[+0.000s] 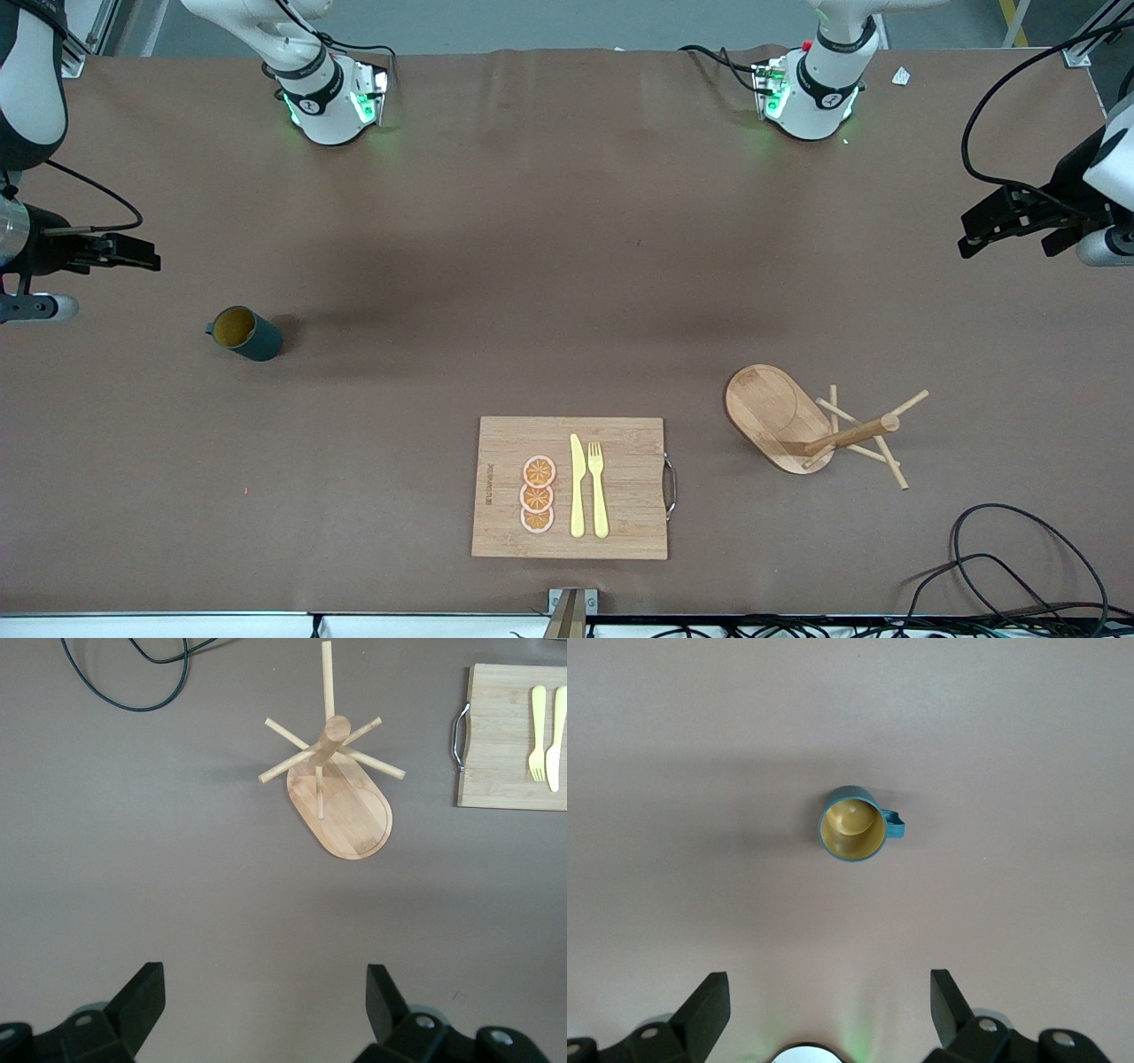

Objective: Transfer cup from left to right arm and place

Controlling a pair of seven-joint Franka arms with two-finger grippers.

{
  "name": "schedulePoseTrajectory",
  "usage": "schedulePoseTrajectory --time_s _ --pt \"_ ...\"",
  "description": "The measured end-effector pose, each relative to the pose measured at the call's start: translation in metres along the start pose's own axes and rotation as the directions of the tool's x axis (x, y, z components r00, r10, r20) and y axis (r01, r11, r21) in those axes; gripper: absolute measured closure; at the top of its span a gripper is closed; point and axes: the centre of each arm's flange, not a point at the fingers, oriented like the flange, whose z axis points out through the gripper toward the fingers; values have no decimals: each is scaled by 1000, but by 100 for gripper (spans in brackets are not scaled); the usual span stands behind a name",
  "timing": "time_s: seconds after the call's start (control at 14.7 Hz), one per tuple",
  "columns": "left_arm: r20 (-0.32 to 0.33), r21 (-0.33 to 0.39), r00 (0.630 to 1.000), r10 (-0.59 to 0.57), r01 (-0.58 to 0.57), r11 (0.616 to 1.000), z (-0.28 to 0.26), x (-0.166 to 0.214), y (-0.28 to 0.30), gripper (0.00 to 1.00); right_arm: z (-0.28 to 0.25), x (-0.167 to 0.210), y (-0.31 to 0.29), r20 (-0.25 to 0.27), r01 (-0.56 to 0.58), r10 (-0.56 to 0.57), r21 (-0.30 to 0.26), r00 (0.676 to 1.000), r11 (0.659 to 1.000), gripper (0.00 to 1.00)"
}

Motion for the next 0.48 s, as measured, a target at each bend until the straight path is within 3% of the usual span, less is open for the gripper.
schedulePoseTrajectory --time_s 0.48 --pt "-8 -1 1000 -1 1 1000 -1 1 0 0 -46 -11 0 -28 -13 13 -4 1000 1000 0"
